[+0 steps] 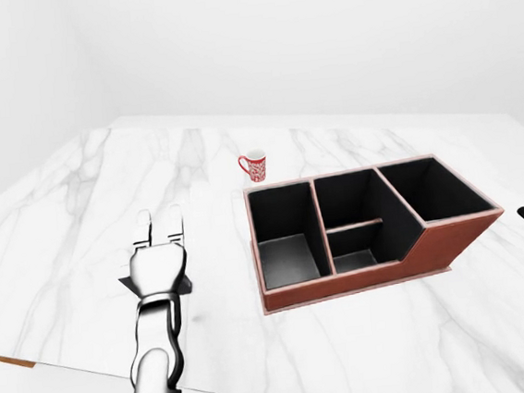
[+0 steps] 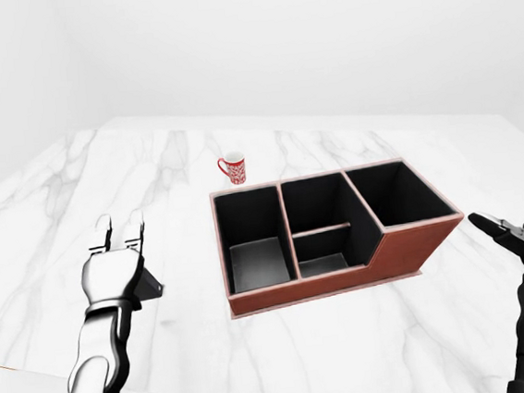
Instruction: Pick up the book and place it in the left compartment of the caddy.
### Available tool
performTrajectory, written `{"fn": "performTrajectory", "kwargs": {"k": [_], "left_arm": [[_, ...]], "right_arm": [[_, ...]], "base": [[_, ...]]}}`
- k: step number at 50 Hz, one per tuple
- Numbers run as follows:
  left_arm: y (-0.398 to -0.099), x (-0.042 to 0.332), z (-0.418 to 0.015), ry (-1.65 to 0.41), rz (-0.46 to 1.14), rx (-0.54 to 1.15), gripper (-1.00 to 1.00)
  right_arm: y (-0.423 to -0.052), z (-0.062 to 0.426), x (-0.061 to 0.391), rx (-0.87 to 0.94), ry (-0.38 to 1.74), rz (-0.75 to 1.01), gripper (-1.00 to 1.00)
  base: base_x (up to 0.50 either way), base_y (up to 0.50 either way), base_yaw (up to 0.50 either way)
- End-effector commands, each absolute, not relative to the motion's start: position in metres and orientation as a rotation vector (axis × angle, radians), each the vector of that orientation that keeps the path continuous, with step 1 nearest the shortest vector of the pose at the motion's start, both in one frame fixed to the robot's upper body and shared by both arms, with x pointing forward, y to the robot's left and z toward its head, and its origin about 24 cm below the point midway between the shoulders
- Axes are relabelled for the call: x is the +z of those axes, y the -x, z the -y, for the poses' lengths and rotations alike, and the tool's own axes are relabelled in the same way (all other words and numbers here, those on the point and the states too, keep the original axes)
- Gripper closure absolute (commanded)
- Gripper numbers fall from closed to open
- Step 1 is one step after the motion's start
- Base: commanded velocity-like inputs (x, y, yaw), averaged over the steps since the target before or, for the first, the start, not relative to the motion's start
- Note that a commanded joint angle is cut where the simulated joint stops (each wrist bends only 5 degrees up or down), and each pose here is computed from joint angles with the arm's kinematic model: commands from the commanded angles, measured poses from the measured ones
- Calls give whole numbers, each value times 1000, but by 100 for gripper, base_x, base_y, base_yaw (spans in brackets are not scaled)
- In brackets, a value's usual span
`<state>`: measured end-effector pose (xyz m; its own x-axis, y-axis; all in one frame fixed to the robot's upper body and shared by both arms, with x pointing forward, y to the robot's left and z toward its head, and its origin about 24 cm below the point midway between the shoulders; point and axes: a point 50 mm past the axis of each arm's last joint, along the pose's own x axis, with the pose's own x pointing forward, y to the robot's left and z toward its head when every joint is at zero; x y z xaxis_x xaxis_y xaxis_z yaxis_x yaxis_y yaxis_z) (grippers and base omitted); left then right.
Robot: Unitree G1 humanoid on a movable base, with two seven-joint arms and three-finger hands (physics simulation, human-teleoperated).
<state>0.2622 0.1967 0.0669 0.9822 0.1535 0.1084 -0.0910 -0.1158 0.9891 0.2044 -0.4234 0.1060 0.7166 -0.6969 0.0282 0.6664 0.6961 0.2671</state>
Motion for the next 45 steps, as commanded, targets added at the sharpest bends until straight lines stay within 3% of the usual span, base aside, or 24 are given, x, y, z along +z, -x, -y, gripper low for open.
{"fn": "performTrajectory", "kwargs": {"k": [1, 45], "left_arm": [[-268, 68, -213, -1672, -106, 205, -100], [-319, 24, -252, -1498, -291, 129, -100]], "right_arm": [[-204, 424, 106, -763, -241, 132, -100], [-204, 424, 106, -763, -242, 131, -100]], "base": [[0, 0, 0], [0, 0, 0]]}}
